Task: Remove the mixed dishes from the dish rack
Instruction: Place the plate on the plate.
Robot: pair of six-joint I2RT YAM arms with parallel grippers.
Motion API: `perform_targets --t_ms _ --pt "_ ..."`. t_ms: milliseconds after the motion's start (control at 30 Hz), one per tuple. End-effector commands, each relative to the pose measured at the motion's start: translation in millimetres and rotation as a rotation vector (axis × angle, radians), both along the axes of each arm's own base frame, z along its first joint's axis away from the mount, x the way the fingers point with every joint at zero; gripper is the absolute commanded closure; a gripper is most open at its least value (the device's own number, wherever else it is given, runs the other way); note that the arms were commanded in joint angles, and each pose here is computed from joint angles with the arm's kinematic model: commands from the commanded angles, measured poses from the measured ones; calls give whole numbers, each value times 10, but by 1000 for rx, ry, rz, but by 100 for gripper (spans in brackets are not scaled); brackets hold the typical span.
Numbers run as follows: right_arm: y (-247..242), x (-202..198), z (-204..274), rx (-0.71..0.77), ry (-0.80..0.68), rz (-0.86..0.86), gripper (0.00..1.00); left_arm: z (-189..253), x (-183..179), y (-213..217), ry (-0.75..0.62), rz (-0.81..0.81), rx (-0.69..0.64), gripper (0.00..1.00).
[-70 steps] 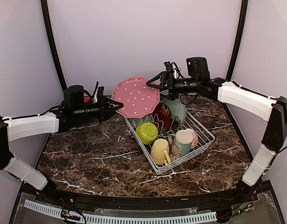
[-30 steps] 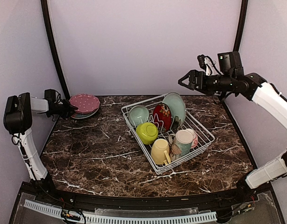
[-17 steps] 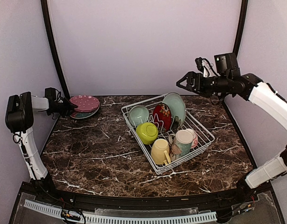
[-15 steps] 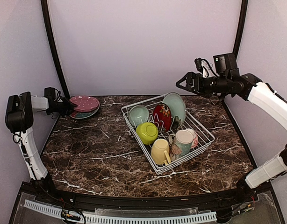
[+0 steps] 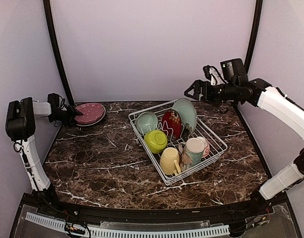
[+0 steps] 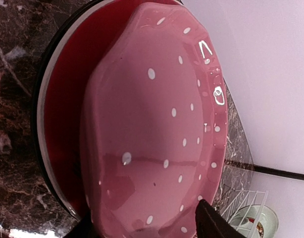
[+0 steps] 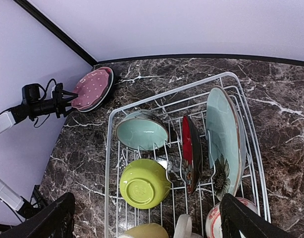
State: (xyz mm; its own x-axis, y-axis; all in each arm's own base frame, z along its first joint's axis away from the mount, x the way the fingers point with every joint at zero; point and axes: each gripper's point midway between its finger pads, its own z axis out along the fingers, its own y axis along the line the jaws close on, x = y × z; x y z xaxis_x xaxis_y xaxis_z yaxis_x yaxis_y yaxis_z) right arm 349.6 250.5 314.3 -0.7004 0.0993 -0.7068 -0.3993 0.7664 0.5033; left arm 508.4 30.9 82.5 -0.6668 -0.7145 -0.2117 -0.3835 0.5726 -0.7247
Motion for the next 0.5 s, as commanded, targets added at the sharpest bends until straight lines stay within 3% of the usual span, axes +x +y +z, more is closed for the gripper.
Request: perform_targets --t_ms 0,467 --pt "-27 63 -234 -124 21 -31 1 235 38 107 -37 -12 89 36" --pt "-255 349 -702 -490 86 -150 1 289 -22 140 -3 -20 130 2"
